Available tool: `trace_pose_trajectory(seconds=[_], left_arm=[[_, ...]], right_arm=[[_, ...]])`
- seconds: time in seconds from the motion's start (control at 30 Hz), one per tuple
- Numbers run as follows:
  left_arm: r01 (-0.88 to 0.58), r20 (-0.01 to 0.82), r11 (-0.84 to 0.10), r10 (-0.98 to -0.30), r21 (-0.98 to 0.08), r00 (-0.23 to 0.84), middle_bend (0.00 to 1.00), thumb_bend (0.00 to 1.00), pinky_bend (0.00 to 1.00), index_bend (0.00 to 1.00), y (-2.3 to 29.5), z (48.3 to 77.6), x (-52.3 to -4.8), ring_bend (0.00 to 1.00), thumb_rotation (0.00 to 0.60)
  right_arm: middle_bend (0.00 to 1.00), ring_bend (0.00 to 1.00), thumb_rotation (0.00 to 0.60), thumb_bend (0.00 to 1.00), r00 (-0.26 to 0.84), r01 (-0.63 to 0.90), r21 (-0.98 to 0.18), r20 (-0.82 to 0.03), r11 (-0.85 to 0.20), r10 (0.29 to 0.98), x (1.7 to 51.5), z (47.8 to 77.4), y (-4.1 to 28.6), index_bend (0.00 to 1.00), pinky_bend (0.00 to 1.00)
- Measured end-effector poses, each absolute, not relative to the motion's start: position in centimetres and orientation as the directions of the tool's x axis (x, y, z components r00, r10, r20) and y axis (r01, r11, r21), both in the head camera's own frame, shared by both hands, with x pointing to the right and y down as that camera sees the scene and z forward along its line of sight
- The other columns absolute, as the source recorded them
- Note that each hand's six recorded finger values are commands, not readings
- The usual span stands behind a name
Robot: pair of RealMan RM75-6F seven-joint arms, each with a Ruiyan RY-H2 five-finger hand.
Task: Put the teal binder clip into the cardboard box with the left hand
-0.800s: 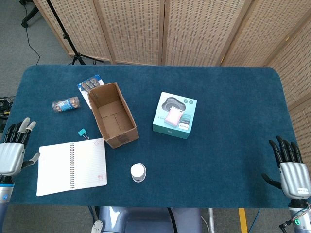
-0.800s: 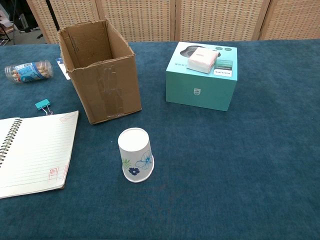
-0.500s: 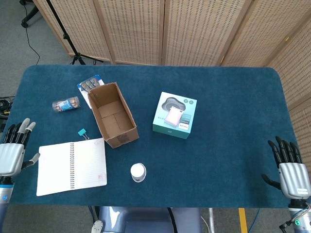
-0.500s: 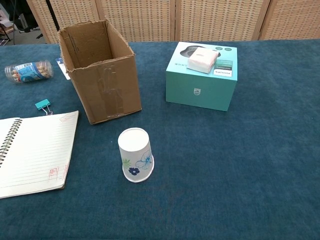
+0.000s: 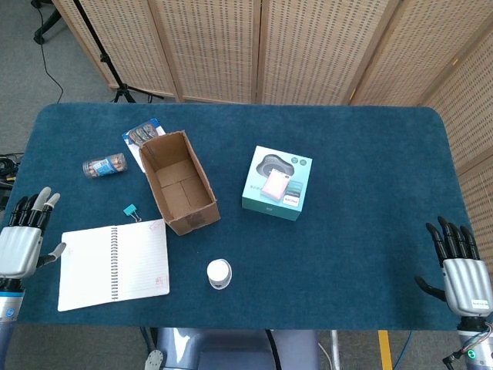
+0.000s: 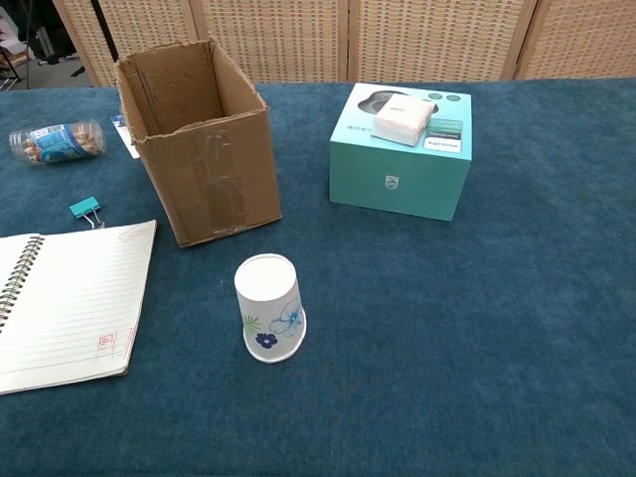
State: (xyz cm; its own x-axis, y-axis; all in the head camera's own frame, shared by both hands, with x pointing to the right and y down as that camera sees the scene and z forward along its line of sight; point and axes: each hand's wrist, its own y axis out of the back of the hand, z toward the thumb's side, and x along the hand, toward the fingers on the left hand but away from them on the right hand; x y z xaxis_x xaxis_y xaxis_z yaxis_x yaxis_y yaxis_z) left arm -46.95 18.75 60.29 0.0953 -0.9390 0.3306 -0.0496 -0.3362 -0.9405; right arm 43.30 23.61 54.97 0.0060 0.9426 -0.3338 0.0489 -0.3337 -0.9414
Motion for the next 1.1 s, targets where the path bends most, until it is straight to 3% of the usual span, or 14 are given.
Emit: trace_pose_trajectory(seconds=[0.6,0.87,1.1], left_arm=[[-0.074,0.348,-0.356,-0.931,-0.931,0.107,0.0,0.21,0.0,0.0,18.6,60.4,-46.7,0.0,0.6],[-0.078,0.397,-0.404,-0.913,-0.911,0.092,0.0,0.21,0.0,0.0,17.1,61.4,-46.9,0.0,0.6],[-0.072,0.458,-0.464,-0.884,-0.883,0.092,0.0,0.22,0.0,0.12,15.2,62.7,-46.1,0.0,0.6]], right_arm=[[0.0,0.0,0.6,0.16,0.018,0.037,-0.937,-0.346,-0.346,0.938,42.9,55.3,23.7,0.0,0.0],[0.0,0.0,0.6,0.16,0.029,0.026,-0.936,-0.35,-0.351,0.936,42.5,55.5,23.8,0.0,0.0],[0.0,0.0,0.6,0.16,0.036,0.023,-0.934,-0.355,-0.356,0.934,42.3,55.7,23.9,0.0,0.0]])
